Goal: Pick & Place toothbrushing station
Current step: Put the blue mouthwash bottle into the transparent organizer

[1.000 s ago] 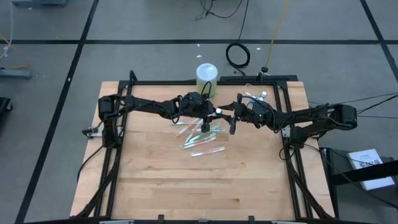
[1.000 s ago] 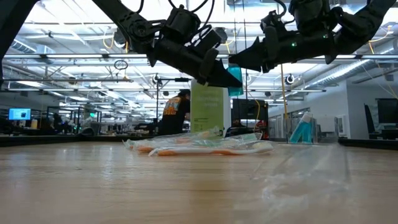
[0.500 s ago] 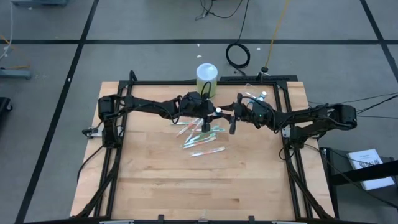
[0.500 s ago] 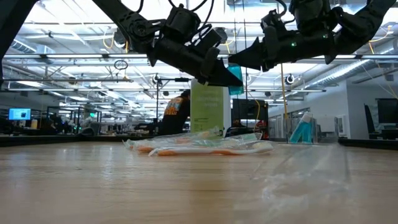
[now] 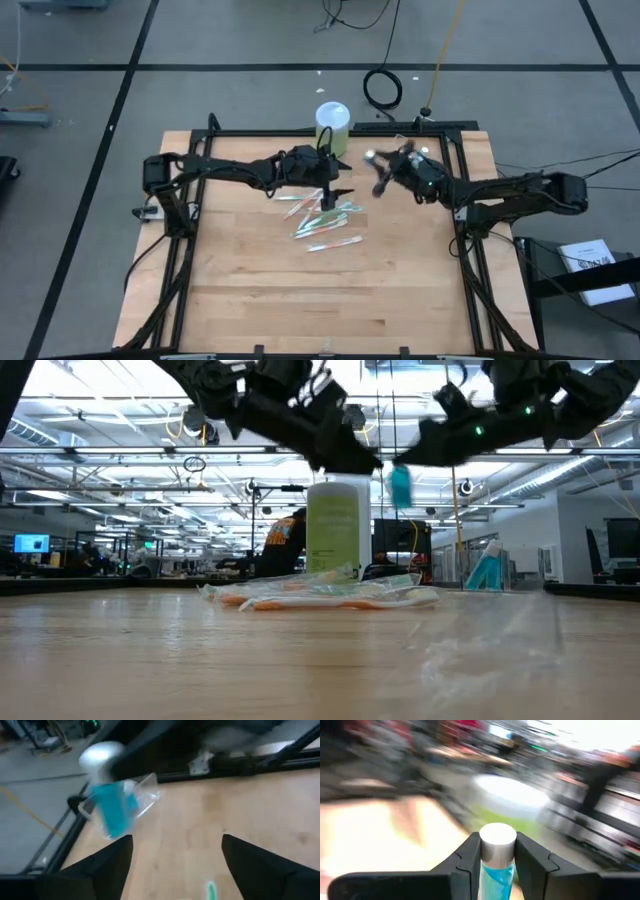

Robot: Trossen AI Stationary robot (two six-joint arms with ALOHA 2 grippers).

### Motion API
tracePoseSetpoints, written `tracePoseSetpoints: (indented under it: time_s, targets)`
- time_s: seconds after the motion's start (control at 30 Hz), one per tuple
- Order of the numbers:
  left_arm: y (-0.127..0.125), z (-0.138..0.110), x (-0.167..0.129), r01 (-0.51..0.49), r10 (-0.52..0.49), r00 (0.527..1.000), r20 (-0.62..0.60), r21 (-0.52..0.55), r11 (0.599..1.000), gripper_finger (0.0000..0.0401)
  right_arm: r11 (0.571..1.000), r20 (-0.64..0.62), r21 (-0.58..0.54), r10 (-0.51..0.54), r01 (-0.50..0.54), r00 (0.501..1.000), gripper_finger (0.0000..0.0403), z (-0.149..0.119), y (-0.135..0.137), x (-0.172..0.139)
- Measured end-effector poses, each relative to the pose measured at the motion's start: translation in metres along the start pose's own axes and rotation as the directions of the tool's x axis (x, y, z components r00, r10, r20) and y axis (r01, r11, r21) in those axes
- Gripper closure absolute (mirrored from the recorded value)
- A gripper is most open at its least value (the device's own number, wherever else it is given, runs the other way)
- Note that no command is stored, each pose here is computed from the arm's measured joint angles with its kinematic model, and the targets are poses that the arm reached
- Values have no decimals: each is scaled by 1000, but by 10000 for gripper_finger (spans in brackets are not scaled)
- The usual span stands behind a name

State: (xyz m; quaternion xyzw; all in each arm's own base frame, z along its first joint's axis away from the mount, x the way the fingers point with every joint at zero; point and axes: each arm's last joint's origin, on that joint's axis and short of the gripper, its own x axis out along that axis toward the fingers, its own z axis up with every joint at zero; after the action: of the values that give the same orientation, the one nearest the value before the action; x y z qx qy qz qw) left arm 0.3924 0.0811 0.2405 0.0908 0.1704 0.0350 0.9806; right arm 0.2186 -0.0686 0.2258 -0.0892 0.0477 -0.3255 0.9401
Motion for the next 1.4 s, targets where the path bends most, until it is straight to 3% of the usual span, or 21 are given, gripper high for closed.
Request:
tracePoseSetpoints:
  time_s: [0.13, 0.27, 0.43, 0.77, 1.3, 1.4]
  targets:
    - [7, 14, -16, 39, -38, 999, 35, -4, 999, 62, 985, -1, -7, -174, 174, 985, 320, -5, -13, -19]
    - [19, 19, -27, 158, -155, 984, 93, -30, 987, 53, 922, -59, -38, -387, 386, 920, 320, -23, -31, -36]
    - [34, 11, -28, 187, -181, 981, 73, -79, 979, 52, 876, -107, -33, -481, 481, 870, 320, -39, -45, -45]
    - [39, 8, -28, 148, -143, 988, 55, -96, 984, 52, 861, -189, 123, -468, 493, 864, 320, -77, -68, -44]
    - [39, 8, -28, 147, -142, 988, 57, -90, 985, 52, 873, -278, 148, -414, 464, 867, 319, -105, -65, -33]
    - [38, 8, -28, 149, -145, 988, 56, -90, 985, 52, 873, -277, 148, -415, 465, 867, 295, -107, -65, -31]
